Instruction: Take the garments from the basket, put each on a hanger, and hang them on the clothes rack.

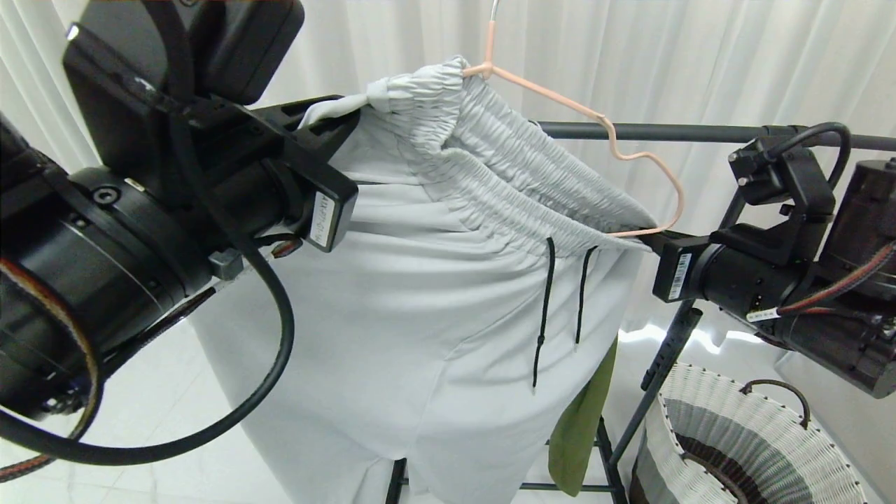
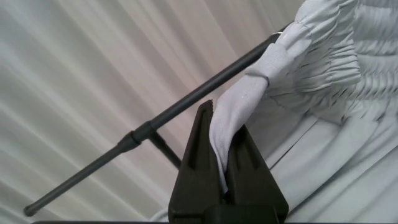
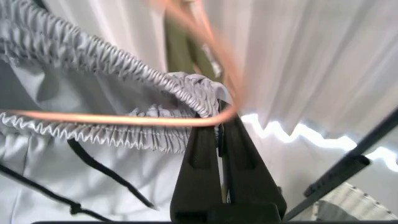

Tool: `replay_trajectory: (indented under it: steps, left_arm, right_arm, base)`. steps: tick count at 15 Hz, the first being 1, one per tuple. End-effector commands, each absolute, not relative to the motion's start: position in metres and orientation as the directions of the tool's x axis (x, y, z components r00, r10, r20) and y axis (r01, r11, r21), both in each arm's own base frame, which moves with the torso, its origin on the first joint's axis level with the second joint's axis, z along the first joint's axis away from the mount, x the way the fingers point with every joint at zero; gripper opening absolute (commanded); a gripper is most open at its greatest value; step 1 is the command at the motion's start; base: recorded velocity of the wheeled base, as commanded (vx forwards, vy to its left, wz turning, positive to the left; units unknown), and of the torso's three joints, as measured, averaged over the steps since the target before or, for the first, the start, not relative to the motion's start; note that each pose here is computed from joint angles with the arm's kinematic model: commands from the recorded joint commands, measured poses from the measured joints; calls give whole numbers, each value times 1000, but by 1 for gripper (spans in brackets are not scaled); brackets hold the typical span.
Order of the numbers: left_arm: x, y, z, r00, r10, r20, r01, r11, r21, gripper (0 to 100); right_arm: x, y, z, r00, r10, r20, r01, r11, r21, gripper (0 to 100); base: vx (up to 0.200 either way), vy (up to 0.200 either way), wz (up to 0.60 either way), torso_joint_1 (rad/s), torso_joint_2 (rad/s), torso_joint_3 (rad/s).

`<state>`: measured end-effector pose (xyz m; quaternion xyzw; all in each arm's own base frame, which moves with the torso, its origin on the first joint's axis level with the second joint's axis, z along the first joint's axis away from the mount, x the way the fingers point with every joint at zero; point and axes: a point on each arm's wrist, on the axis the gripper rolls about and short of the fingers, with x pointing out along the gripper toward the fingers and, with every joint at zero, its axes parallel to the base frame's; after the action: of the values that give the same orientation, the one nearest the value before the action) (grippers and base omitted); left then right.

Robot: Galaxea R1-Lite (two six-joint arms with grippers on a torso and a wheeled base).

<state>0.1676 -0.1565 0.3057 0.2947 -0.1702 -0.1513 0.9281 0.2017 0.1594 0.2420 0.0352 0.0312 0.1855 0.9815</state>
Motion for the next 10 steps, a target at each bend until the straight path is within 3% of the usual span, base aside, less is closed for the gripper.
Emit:
replay_trajectory:
  steps: [1, 4, 10]
  left_arm:
    - [165, -152, 303, 899, -374, 229, 167, 775, 610, 0]
    - [169, -144, 295, 907, -334, 255, 106, 768, 632, 0]
    - [170, -140, 279, 920, -329, 211, 98, 717, 690, 0]
  right_arm:
    - [206, 153, 245, 940, 339, -33, -336, 938, 85, 0]
    - [210, 150, 252, 946, 325, -12, -323, 942, 93, 0]
    - [211, 150, 261, 945, 325, 19, -326, 942, 84, 0]
  base:
    - [0, 0, 0, 0, 0, 0]
    - [0, 0, 0, 0, 0, 0]
    - [0, 0, 0, 0, 0, 0]
